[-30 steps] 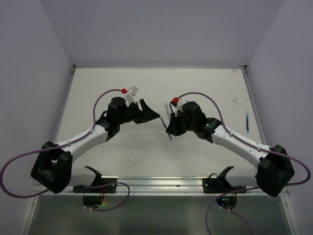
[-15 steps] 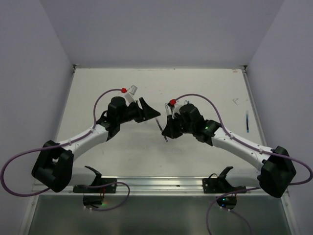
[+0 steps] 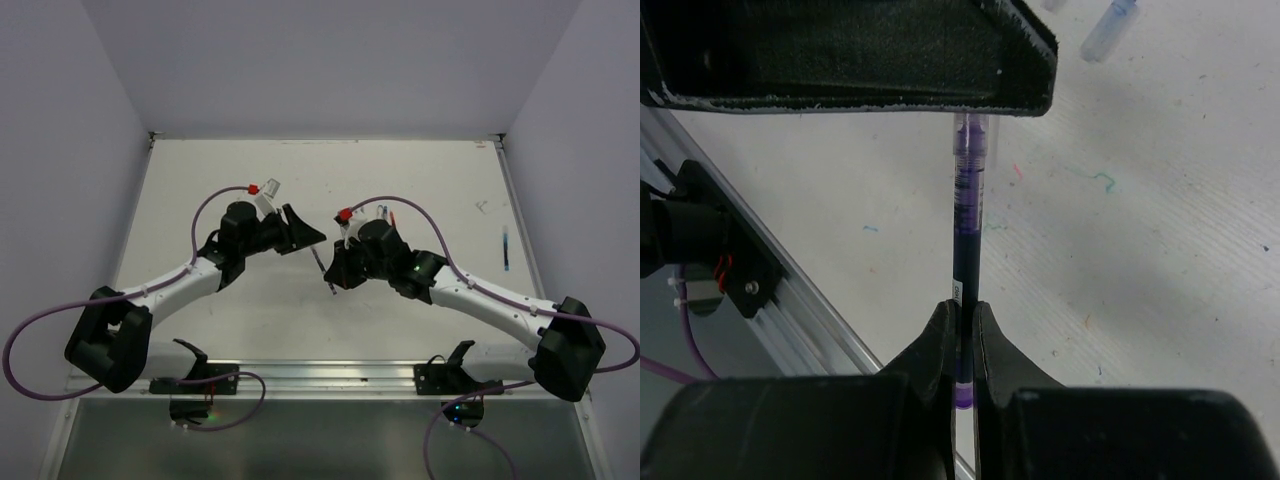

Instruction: Open the pen caps

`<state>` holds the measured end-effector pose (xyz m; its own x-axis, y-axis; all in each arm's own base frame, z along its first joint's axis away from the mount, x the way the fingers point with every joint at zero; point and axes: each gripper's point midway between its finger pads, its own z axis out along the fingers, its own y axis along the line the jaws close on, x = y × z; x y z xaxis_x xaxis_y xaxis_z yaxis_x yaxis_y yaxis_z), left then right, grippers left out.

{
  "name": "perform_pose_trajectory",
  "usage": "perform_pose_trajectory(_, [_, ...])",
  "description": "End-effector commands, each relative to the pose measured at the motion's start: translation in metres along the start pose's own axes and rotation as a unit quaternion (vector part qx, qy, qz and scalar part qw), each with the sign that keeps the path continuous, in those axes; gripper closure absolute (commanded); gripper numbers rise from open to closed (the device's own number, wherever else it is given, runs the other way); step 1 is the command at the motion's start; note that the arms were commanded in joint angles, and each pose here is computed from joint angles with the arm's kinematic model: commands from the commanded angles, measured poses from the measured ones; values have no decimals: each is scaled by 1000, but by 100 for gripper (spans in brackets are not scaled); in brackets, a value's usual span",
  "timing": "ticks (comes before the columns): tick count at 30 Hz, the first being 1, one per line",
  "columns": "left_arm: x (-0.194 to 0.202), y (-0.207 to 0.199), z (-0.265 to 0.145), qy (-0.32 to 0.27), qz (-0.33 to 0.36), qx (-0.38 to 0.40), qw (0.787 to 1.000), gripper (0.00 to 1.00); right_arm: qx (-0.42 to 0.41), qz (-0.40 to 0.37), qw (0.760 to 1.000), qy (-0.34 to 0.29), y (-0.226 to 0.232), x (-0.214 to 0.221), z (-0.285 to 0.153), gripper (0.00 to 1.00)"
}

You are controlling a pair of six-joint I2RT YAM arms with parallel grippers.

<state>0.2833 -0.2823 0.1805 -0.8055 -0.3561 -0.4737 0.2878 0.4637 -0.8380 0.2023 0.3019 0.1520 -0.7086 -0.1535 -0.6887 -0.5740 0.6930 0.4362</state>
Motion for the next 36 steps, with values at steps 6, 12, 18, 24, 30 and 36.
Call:
perform_pose_trajectory(6, [2,-9,-5,0,-7,27,1000,57,1,4,999,-49,5,-27,0,100])
perform_pose_trajectory(12, [-1,-11,-4,-4,-10,30,1000,70,-3,5,999,-44,7,-23,0,100])
perform_pose_trajectory(18, [1,-10,-2,0,-16,32,999,100,-5,-3,999,-44,7,-23,-1,95])
perform_pose_trajectory(24, [7,-14,-4,10,-30,49,998,100,3,-17,999,-43,8,-33,6,61])
perform_pose_trajectory(30, [6,-15,-6,10,-33,48,998,100,5,-21,999,-44,10,-44,18,62])
perform_pose_trajectory(36, [3,-14,-4,6,-32,40,999,100,0,-10,1000,-27,9,-34,26,100])
